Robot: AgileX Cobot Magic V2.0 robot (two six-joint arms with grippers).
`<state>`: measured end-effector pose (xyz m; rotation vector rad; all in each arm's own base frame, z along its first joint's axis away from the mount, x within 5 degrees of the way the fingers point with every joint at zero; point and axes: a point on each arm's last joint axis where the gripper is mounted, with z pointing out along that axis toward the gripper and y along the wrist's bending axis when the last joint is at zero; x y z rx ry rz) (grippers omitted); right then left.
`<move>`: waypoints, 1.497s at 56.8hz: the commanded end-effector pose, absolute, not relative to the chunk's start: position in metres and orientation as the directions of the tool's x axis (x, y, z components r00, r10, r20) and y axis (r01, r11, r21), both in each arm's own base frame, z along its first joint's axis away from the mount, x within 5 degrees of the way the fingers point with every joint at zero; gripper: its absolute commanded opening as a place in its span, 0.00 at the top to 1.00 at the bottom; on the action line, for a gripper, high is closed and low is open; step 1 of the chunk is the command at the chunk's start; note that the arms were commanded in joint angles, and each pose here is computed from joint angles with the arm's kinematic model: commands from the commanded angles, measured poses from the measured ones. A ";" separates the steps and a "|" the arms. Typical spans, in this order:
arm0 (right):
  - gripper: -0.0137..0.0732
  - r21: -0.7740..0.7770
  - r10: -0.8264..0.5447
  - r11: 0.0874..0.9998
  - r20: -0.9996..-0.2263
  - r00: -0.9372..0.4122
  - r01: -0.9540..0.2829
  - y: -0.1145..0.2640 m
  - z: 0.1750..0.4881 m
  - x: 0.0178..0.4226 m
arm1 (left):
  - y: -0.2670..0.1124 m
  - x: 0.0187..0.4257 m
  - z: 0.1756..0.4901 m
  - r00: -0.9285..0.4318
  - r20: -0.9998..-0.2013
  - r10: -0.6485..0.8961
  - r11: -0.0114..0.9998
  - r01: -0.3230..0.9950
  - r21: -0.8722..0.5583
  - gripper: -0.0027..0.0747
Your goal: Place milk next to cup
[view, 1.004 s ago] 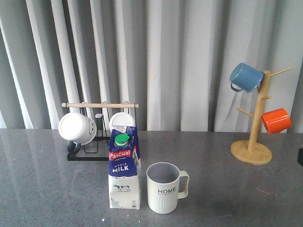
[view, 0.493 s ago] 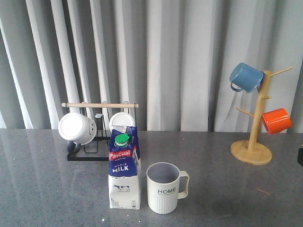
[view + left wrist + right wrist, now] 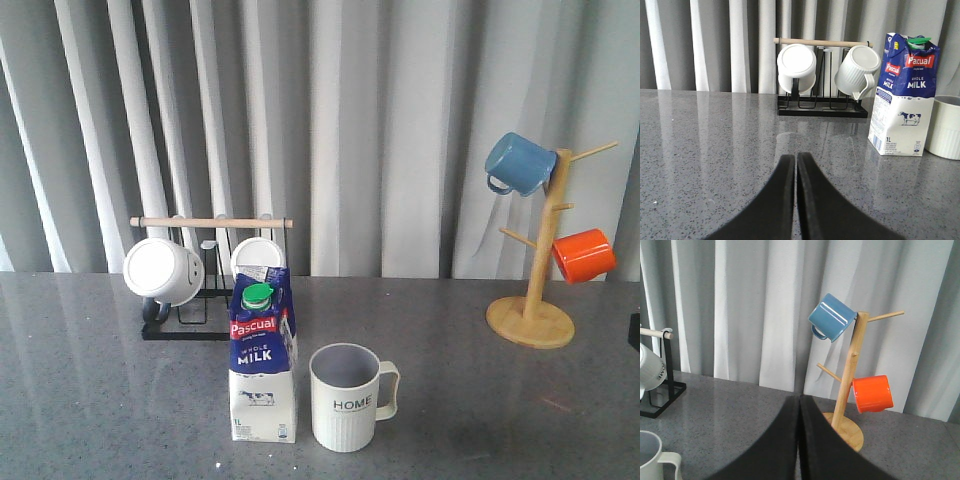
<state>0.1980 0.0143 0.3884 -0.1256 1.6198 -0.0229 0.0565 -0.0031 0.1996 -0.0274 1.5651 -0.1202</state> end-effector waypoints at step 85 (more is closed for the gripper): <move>0.85 -0.043 -0.032 0.996 -0.989 0.142 -0.078 0.005 0.209 0.058 | -0.004 0.054 0.214 0.100 -0.988 -0.115 0.991 0.083 -0.107 0.97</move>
